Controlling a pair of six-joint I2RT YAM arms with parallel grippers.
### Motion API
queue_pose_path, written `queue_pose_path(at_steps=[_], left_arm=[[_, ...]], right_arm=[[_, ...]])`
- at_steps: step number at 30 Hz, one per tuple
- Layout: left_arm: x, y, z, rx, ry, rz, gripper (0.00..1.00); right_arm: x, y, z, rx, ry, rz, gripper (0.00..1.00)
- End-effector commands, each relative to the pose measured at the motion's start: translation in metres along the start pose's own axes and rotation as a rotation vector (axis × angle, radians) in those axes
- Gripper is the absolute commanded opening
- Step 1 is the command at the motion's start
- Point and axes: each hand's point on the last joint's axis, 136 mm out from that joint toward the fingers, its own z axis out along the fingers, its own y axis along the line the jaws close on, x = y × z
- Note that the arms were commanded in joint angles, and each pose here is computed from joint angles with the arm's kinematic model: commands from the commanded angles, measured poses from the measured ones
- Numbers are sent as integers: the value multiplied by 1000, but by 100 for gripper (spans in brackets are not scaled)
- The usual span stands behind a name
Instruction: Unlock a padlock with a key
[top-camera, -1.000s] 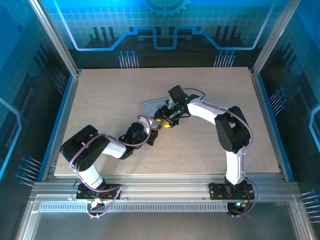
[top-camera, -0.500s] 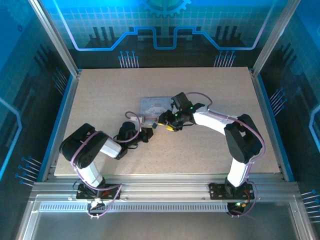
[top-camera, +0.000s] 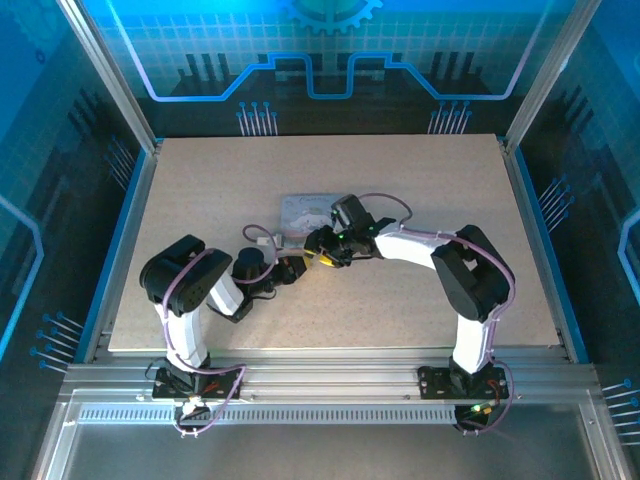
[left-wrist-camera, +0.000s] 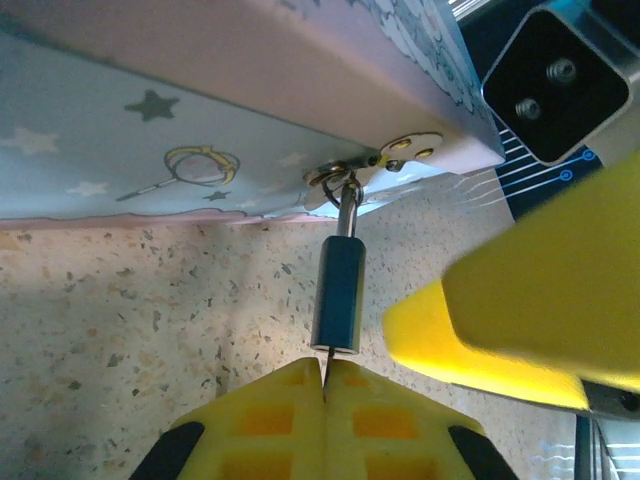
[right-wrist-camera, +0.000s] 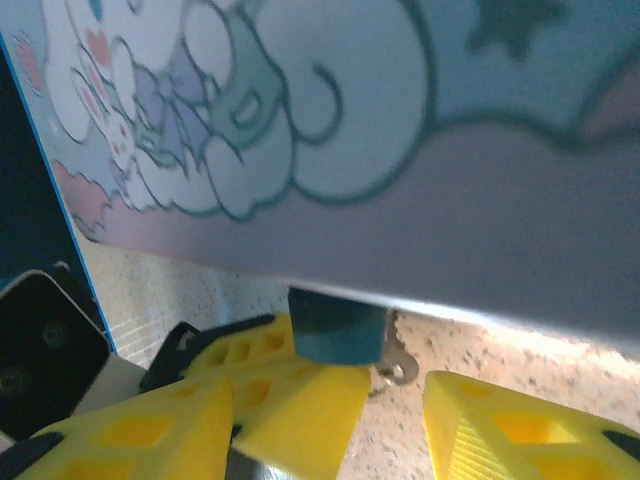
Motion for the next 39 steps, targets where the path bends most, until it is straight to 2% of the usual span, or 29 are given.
queue_pose_path(at_steps=[1, 16, 21, 25, 27, 31, 34, 39], left_arm=[[-9, -18, -4, 90, -27, 3, 0], [-14, -29, -5, 133, -19, -13, 0], [-15, -31, -5, 143, -18, -17, 0], [-17, -36, -4, 160, -17, -16, 0], [-18, -37, -5, 160, -18, -16, 0], [-14, -32, -7, 145, -16, -5, 0], [-11, -28, -8, 128, -14, 12, 0], [-7, -23, -7, 79, 1, 83, 0]], right_arm=[[1, -6, 12, 12, -3, 27, 52], [7, -15, 33, 34, 10, 30, 48], [18, -20, 38, 68, 28, 40, 53], [20, -27, 42, 85, 28, 66, 53], [20, -26, 41, 84, 23, 63, 48], [16, -28, 32, 130, -5, 41, 23], [16, -31, 25, 172, -8, 25, 12], [17, -34, 20, 209, -7, 21, 1]])
